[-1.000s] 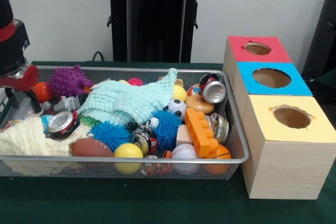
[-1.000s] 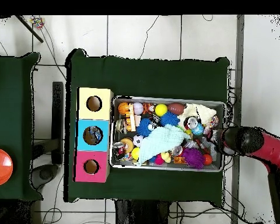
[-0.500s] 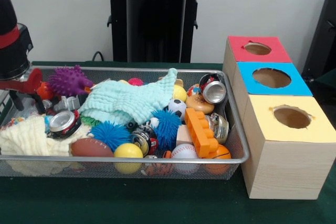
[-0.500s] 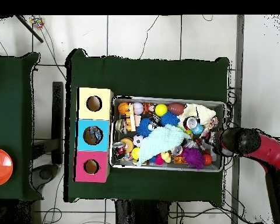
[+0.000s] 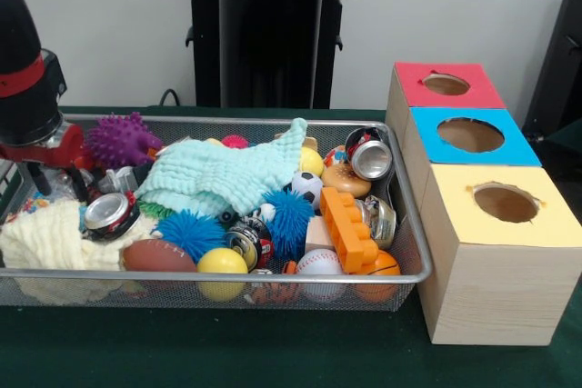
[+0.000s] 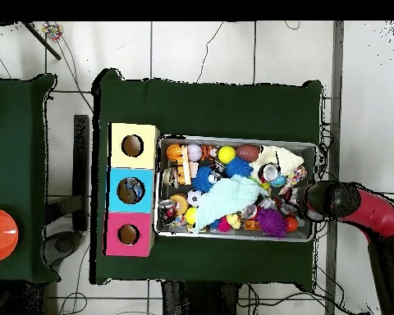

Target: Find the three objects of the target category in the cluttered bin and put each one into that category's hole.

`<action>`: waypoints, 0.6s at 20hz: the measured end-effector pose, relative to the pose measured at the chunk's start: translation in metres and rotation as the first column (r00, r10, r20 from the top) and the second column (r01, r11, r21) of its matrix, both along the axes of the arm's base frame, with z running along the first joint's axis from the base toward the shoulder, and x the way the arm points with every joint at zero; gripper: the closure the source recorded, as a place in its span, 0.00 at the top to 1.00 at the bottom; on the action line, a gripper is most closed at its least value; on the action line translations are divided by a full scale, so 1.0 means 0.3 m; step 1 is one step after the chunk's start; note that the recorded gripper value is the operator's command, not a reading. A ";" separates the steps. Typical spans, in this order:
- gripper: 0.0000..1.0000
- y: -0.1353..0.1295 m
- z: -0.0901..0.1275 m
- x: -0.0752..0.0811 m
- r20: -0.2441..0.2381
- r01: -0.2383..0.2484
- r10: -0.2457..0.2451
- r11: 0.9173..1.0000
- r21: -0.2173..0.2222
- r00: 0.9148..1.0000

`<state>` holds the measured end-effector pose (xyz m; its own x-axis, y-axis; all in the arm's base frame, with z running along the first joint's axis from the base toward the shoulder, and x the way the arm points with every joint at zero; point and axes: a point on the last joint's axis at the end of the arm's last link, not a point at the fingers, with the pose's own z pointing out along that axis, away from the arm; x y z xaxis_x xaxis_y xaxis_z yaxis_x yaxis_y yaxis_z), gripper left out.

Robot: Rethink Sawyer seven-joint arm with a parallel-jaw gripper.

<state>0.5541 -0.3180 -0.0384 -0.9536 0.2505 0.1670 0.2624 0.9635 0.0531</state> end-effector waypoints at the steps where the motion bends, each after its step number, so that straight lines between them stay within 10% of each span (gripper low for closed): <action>1: 1.00 0.000 0.000 0.000 0.000 0.000 0.000 1.000 0.000 1.000; 12: 1.00 -0.001 -0.007 0.005 0.001 0.002 -0.002 1.000 0.001 1.000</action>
<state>0.5555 -0.3184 -0.0407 -0.9531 0.2526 0.1668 0.2648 0.9628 0.0547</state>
